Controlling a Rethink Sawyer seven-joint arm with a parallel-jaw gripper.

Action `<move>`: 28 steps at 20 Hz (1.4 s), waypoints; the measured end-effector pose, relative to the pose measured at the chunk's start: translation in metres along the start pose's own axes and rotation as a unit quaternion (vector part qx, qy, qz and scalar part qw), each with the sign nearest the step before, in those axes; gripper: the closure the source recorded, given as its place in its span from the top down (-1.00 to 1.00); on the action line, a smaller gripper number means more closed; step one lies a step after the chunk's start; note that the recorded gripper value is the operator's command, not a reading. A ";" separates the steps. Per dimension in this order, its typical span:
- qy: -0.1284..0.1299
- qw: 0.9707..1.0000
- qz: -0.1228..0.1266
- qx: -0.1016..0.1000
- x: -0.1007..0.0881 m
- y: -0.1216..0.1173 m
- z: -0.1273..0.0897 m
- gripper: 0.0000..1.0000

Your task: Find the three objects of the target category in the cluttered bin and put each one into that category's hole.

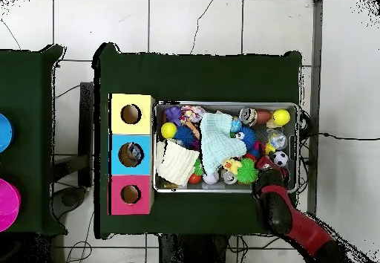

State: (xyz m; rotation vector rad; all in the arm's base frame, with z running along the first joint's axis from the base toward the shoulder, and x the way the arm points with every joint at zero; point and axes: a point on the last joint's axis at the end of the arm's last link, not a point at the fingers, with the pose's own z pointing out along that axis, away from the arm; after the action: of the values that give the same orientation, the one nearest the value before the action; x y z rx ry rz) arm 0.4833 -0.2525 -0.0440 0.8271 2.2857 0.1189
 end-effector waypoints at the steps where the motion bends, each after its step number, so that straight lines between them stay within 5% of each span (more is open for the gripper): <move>1: 0.000 1.000 0.000 0.000 0.000 -0.001 0.000 1.00; 9: -0.014 1.000 0.008 -0.006 -0.008 -0.014 -0.003 1.00; 21: -0.034 0.998 0.009 -0.061 -0.013 -0.029 0.011 1.00; 28: -0.004 0.991 0.065 -0.114 -0.022 -0.033 0.024 1.00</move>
State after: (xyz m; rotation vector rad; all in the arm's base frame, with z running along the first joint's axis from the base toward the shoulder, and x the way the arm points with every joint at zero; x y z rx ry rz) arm 0.4934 -0.2950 -0.0590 0.8517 2.1598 0.4266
